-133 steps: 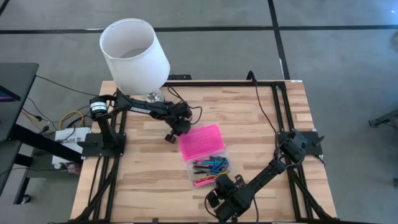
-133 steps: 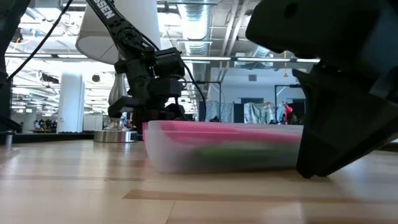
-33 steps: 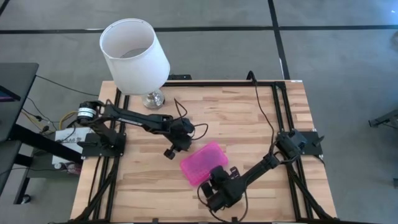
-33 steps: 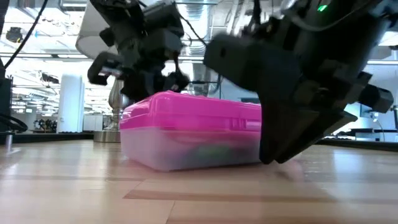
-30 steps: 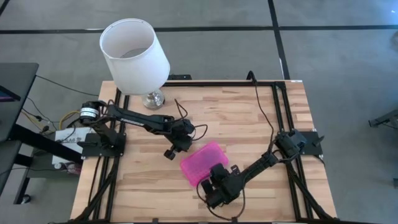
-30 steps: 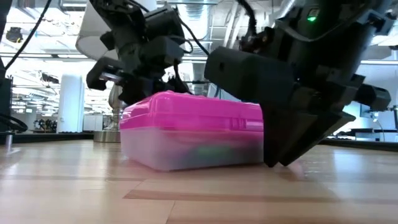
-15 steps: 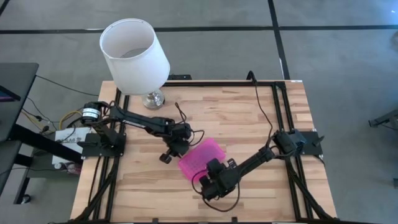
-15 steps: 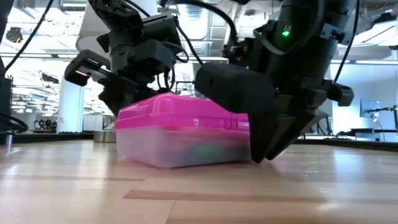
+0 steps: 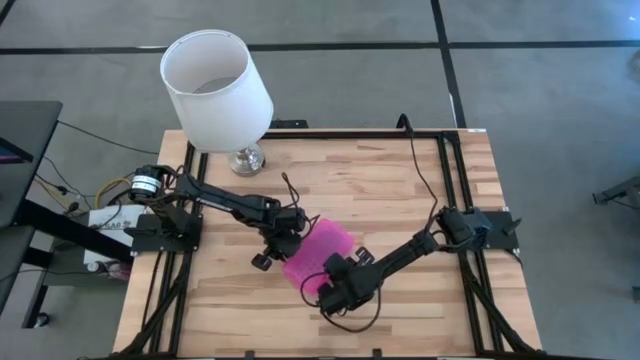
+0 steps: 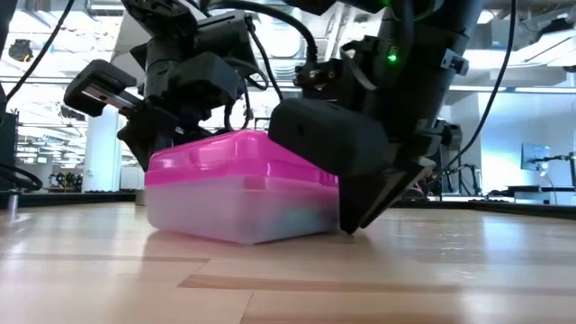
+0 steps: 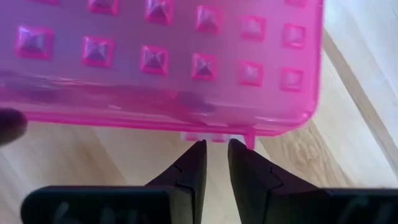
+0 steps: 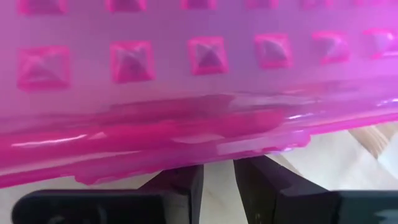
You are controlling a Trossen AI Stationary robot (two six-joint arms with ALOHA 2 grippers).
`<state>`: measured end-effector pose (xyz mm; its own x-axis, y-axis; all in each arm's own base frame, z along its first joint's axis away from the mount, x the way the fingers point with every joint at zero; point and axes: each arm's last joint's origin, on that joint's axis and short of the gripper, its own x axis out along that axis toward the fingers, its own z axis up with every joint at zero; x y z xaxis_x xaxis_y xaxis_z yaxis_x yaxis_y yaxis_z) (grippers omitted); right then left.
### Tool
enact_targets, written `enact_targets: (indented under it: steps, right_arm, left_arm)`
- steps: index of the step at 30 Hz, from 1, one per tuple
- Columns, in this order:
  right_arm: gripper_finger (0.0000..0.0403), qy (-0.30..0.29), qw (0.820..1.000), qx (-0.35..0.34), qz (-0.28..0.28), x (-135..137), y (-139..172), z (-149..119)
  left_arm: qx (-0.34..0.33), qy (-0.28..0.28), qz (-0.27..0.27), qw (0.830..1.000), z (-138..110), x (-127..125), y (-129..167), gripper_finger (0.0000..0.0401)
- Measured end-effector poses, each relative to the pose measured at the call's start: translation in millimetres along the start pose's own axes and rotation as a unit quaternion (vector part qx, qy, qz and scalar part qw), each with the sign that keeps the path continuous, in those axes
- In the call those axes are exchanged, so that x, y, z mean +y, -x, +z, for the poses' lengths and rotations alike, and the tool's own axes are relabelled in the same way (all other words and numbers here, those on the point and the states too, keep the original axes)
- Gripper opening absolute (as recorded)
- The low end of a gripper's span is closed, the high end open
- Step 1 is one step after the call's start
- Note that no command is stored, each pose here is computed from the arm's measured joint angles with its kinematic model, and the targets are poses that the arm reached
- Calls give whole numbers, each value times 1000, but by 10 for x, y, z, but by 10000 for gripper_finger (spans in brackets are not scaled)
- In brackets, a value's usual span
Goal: Pick & place school supplies into a supply box
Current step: Adjust the pink supply box
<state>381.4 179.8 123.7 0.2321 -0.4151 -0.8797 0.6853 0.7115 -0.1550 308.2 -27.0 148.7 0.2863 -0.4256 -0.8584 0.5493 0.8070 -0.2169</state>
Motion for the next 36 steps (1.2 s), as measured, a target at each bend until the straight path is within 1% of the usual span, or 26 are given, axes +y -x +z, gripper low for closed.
enact_targets:
  steps: [5, 9, 12, 18, 23, 30, 34, 36]
  right_arm:
    - [81, 40, 999, -4, 3, -3, -21, 42]
    - [81, 57, 998, -8, 6, -11, -50, 100]
    - [81, 67, 998, -11, 12, -12, -75, 151]
    - [81, 95, 995, -10, 21, -44, -150, 288]
    - [81, 116, 993, -8, 34, -66, -203, 394]
    - [81, 124, 991, -2, 45, -62, -205, 408]
    - [81, 103, 993, 3, 51, -36, -152, 352]
    - [81, 88, 995, 5, 56, -29, -106, 329]
  left_arm:
    - [-8, 37, -2, 999, -143, -16, -102, 61]
    - [-27, 66, 3, 997, -273, -73, -157, 61]
    - [-44, 77, 10, 996, -328, -128, -160, 61]
    - [-69, 81, 47, 993, -373, -220, -87, 61]
    - [-71, 82, 63, 992, -402, -278, -66, 61]
    - [-73, 88, 70, 991, -453, -357, -140, 61]
    - [-89, 101, 71, 988, -486, -386, -178, 61]
    - [-95, 99, 74, 988, -473, -398, -185, 61]
